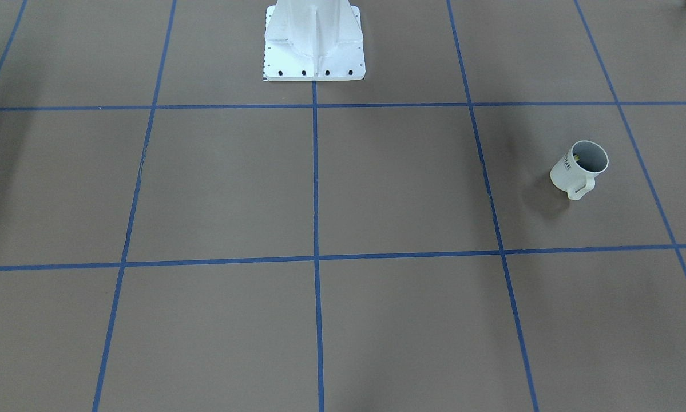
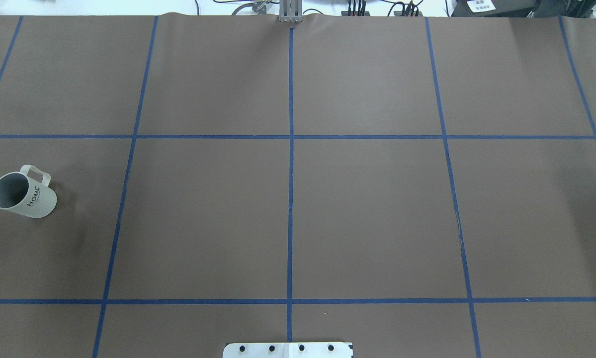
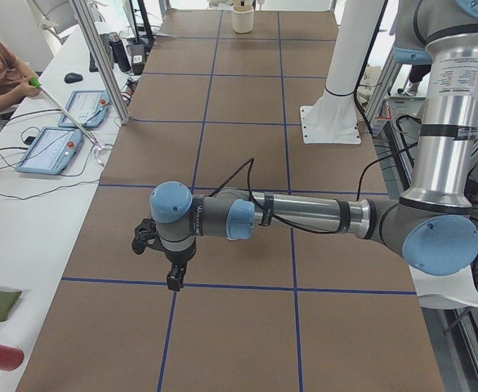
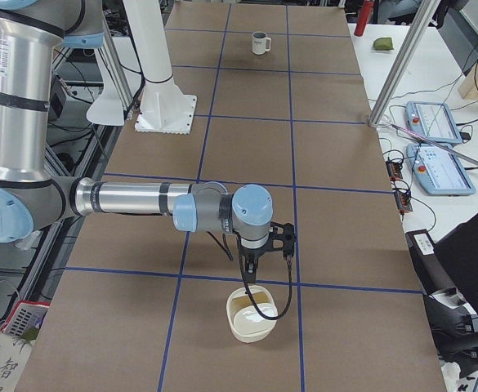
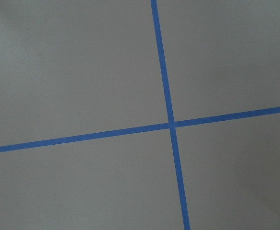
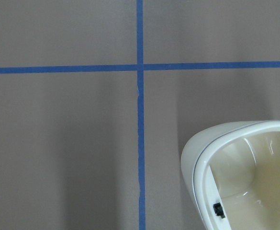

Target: Left arm hands cup to right arm to dump lemon

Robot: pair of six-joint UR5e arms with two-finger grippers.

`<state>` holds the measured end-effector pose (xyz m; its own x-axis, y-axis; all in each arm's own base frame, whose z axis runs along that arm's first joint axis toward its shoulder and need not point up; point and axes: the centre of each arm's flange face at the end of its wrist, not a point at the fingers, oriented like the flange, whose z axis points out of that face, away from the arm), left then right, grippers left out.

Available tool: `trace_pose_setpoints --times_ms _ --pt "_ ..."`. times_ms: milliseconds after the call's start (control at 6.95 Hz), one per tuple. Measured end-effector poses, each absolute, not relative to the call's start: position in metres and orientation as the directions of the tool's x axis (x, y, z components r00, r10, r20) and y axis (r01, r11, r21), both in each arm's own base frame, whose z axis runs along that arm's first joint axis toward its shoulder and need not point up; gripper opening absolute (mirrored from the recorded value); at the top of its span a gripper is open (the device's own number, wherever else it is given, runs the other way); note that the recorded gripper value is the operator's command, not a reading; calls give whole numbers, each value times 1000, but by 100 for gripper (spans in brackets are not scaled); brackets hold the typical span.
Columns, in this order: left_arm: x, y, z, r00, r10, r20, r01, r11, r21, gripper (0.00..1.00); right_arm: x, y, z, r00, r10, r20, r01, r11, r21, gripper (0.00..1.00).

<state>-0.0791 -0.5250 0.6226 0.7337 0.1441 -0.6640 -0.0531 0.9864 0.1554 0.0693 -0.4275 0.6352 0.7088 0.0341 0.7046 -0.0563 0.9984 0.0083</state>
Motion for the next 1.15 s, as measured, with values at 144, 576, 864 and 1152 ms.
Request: trace_pose_setpoints --times_ms 144,576,864,1152 --pt "-79 -525 622 734 145 -664 -53 986 156 100 69 -429 633 709 32 705 -58 998 12 100" --pt "-72 -531 600 731 187 -656 -65 976 207 100 69 -432 615 701 18 713 -66 997 39 100" --pt "-41 -536 587 722 230 -653 -91 967 240 100 67 -440 589 687 -18 727 -71 993 92 100" --pt "-7 -537 566 690 222 -689 -84 970 229 100 63 -453 580 653 -46 756 -68 991 118 100"
